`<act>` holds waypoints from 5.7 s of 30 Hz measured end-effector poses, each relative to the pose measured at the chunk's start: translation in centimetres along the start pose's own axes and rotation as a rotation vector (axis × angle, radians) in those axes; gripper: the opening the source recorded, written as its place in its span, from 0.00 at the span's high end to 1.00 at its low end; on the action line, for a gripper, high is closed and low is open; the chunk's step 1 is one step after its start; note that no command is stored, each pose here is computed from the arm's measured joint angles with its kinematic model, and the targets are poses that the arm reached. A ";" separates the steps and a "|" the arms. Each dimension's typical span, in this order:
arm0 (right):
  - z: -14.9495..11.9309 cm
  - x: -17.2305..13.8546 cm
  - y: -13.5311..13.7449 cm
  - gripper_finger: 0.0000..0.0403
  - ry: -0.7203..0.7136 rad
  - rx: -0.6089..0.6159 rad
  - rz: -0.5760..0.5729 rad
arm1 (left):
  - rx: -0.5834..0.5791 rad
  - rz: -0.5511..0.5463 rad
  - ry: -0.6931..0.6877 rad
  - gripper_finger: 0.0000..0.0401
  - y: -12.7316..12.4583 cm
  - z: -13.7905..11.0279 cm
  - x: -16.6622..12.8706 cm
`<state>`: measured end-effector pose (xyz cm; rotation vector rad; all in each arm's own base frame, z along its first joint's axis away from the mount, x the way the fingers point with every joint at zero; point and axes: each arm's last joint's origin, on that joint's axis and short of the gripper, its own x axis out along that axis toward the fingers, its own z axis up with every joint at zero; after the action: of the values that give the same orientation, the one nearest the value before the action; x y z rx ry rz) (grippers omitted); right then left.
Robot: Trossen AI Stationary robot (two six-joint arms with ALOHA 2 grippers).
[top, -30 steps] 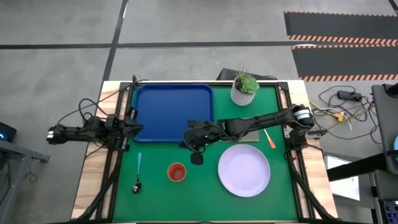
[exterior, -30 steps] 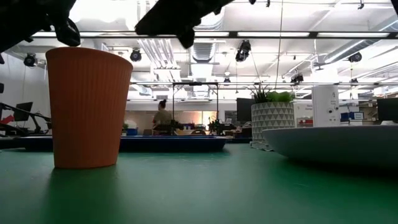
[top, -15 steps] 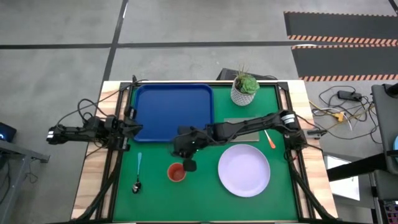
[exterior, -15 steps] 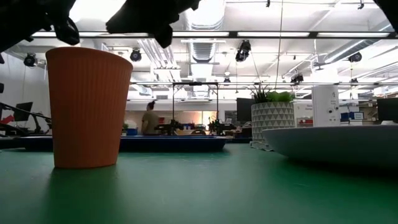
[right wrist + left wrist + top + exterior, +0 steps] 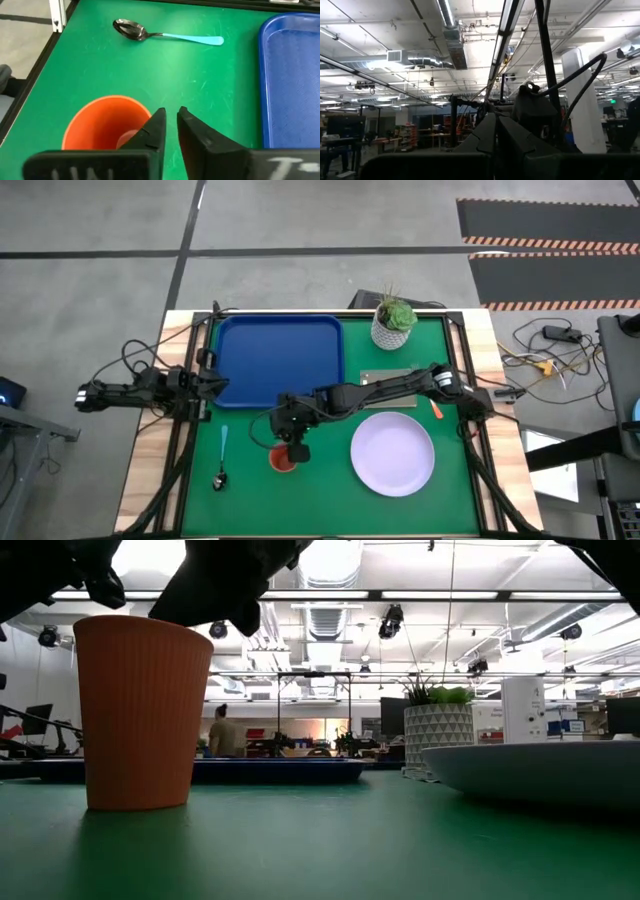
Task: Pick and place plate/cup/fork/spoon on tray
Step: Put the orange cup to the top right side of the dark blue tray
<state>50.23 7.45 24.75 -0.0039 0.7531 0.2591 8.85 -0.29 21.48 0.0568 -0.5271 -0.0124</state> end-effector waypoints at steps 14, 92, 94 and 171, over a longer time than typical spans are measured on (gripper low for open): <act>-0.2 0.3 -0.1 0.59 0.009 0.017 -0.001 | 0.000 0.008 -0.002 1.00 0.0 0.0 0.0; 0.9 -2.5 -2.2 0.98 0.132 0.015 0.030 | 0.000 0.014 -0.003 1.00 0.0 0.0 0.0; 1.2 -3.0 -2.8 0.98 0.136 -0.007 0.023 | 0.000 0.014 -0.003 1.00 0.0 0.0 0.0; -12.4 -14.9 -33.5 0.98 0.038 0.789 -0.415 | -0.001 0.035 -0.018 1.00 0.1 0.2 0.0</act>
<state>39.25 -29.65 22.77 0.5777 0.8329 -0.4444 8.77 -0.19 21.65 0.0469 -0.5462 0.0208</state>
